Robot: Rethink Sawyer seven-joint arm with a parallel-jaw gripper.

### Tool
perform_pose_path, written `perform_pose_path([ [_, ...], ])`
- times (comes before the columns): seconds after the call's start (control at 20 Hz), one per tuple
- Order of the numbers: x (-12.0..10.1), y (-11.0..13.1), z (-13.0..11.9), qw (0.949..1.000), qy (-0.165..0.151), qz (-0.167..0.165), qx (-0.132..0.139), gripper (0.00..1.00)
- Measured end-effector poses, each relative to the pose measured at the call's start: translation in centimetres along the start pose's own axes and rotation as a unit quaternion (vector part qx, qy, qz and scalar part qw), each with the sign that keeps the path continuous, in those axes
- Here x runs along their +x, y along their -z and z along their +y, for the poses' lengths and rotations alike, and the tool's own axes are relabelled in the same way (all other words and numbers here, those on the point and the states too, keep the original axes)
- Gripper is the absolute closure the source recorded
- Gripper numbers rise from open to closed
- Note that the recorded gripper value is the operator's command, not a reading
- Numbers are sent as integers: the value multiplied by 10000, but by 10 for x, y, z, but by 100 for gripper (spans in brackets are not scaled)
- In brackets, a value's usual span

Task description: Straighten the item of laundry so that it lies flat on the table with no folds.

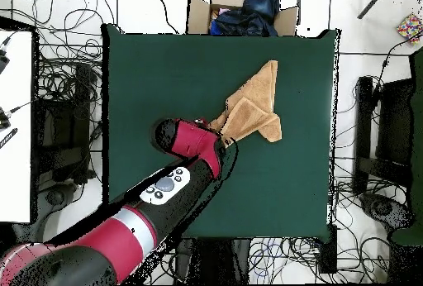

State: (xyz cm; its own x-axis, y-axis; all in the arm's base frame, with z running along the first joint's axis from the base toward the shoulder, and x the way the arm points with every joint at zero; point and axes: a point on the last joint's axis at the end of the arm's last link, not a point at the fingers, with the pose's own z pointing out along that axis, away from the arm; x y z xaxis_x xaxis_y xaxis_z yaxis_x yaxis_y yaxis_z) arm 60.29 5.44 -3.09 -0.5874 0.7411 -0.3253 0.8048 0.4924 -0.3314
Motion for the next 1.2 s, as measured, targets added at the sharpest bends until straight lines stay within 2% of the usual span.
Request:
perform_pose_path([
  [0.25,-2,0,-4,9999,36,-112,75,0],
  [0.3,-6,2,-6,9998,33,-167,94,100],
  [1.2,-8,4,-6,9998,-9,-186,87,100],
])
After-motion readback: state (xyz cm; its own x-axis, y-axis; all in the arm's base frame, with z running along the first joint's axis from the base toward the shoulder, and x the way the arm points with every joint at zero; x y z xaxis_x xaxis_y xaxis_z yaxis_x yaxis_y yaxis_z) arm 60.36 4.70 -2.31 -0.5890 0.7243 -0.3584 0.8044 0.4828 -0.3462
